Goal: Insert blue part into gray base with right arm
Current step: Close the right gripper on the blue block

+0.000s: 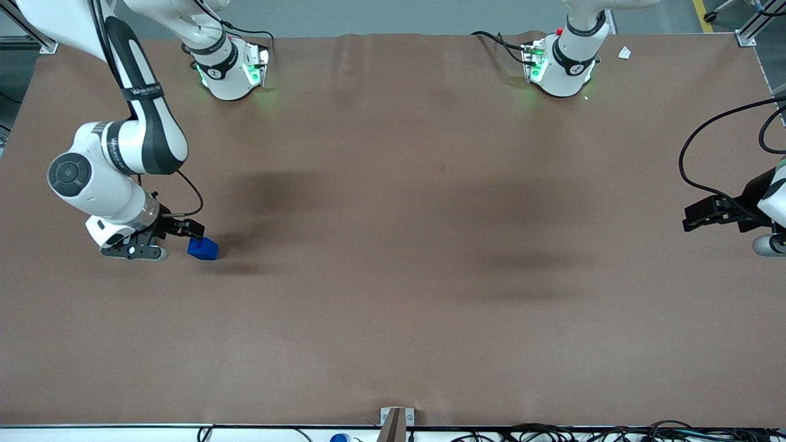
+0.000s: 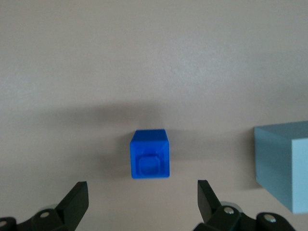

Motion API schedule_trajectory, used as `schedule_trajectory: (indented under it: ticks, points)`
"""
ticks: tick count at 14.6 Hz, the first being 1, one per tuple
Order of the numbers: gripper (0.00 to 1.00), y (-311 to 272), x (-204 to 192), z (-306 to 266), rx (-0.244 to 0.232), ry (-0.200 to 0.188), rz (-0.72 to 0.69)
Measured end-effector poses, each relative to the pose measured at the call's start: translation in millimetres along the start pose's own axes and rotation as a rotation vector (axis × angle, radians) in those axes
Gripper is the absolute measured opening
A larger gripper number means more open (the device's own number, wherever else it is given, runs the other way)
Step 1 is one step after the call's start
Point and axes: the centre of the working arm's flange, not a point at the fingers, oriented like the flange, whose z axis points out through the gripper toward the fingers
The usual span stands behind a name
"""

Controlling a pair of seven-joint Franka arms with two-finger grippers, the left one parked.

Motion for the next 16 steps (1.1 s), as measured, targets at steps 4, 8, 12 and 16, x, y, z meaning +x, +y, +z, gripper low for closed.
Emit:
schedule_trajectory:
  ticks: [4,8,12,16]
  points:
    - [1.0,3.2,5.7,27.7,-0.001,0.027,0.006]
    - [1.0,3.5,4.7,58.1,-0.005,0.002,0.005]
    - [1.0,3.5,3.4,65.6,-0.007,-0.01,0.004]
    - [0.86,3.2,3.0,65.9,-0.007,-0.011,0.002]
